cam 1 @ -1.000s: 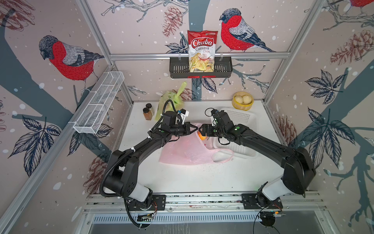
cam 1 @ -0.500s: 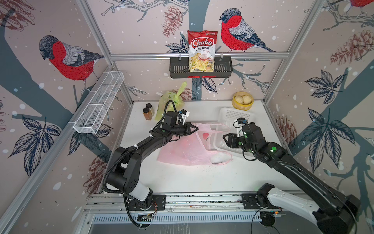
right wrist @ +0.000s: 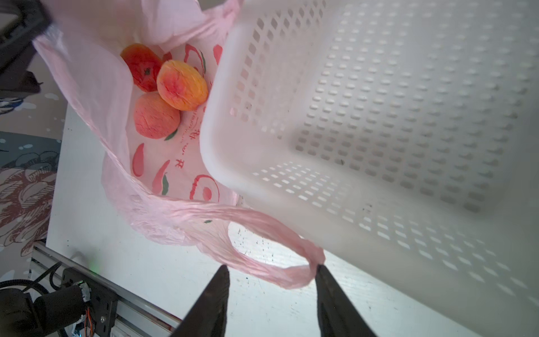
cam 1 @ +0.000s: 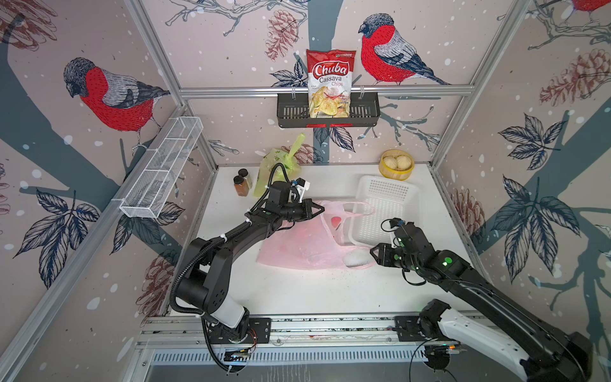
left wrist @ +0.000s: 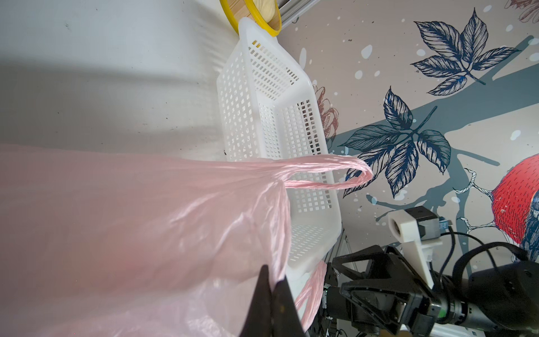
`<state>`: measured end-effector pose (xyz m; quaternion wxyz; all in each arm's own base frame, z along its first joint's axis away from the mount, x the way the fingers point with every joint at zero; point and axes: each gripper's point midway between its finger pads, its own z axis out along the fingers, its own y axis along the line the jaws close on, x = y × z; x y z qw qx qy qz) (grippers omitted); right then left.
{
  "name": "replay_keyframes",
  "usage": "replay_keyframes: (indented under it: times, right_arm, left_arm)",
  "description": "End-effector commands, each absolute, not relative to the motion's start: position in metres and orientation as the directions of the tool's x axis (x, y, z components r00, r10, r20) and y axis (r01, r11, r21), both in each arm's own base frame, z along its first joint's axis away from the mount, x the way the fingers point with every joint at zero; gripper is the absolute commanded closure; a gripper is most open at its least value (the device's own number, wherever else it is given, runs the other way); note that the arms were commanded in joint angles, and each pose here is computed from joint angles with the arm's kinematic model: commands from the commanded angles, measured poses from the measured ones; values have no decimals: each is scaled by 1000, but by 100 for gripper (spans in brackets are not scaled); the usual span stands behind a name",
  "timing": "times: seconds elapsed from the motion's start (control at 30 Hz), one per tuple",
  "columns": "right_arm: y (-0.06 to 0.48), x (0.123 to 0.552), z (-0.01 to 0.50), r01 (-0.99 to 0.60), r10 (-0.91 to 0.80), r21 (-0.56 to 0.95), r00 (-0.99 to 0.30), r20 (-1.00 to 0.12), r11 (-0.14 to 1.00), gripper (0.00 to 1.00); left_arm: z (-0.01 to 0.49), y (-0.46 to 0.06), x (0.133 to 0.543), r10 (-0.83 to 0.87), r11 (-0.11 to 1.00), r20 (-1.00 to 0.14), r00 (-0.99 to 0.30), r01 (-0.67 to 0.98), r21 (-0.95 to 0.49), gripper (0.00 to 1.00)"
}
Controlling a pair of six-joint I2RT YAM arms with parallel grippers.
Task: Place the peach into a plastic bag & tie a knot
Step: Adjust the plastic bag at the center of the board.
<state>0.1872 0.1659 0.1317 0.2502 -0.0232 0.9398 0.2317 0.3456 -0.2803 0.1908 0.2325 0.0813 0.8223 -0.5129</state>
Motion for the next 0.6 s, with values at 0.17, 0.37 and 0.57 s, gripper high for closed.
replay_keyframes:
  times: [0.17,0.37,0.57]
  right_arm:
    - [166,190,112,-121,99,421,-880,-464,899,48]
    - [168,209,112,-114,116,403,-856,-504,908,54]
    - [163,224,113,-91,136,388,-843,-520,917,67]
  left_arm:
    - [203,-282,350,-117,443,-493,-862,399,-803,100]
    - [203,-282,348,-114,442,-493,-863,400,-803,100]
    - [203,-282,347,-111,440,-491,-864,400,-804,100]
